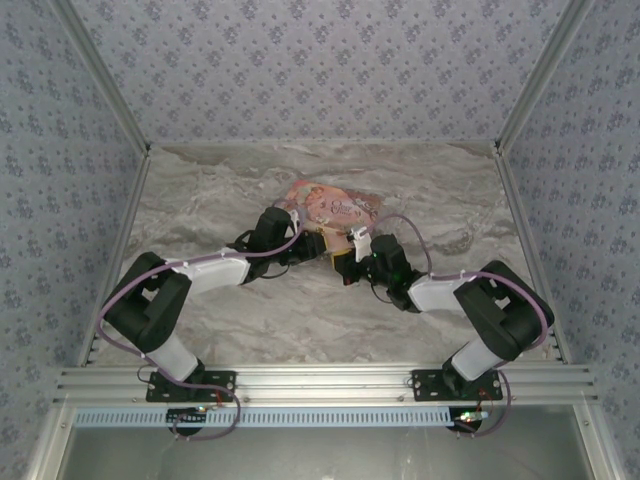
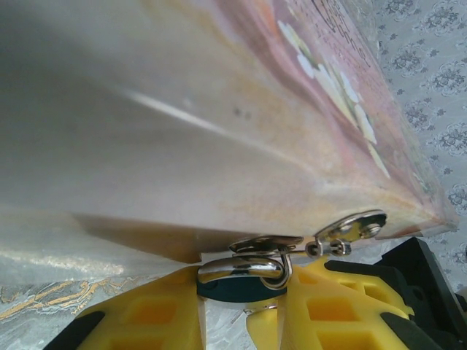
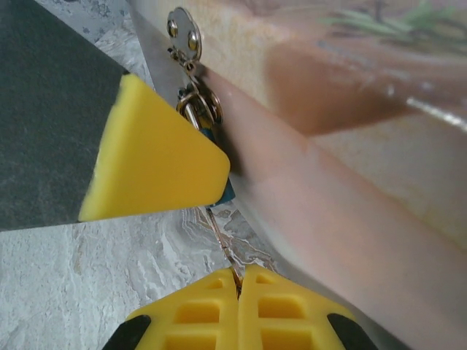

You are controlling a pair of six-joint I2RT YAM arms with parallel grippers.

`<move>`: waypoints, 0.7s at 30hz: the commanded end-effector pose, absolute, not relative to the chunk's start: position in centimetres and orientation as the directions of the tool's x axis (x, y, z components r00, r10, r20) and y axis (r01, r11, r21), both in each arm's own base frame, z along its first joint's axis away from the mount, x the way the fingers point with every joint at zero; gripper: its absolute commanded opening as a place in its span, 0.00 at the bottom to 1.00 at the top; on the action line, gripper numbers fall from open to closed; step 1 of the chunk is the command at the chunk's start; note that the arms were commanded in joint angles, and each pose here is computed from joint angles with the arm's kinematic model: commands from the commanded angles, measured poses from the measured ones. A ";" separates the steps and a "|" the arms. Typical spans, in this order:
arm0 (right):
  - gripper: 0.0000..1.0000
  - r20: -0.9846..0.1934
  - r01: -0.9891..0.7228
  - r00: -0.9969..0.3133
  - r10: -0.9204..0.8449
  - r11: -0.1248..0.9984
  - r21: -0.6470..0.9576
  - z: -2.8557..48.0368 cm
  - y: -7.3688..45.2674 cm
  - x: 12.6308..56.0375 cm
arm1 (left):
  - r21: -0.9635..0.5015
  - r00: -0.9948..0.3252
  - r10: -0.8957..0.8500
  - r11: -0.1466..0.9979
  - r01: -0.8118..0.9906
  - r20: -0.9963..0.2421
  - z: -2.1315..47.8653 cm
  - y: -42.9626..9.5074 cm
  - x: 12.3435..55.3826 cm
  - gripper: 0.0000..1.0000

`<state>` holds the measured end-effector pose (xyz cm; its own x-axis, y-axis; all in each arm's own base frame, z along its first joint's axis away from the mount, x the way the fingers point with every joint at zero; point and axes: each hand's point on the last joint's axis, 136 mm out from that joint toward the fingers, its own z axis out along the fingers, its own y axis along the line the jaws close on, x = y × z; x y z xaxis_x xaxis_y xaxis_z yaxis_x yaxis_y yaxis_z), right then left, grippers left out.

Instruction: Unlock the padlock with the key

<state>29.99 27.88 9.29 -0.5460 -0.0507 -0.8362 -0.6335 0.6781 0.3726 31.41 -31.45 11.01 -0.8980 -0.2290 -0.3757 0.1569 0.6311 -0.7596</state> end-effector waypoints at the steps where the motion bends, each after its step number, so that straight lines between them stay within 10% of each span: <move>1: 0.03 -0.855 -0.632 -0.519 -0.010 0.678 0.376 10.6 28.2 31.1 | -0.796 -0.878 -0.245 0.565 0.215 -0.411 14.7 -32.7 31.9 0.25; 21: 0.02 -0.859 -0.609 -0.511 0.016 0.699 0.375 10.8 27.8 31.8 | -0.805 -0.882 -0.251 0.557 0.206 -0.399 14.9 -32.8 31.9 0.25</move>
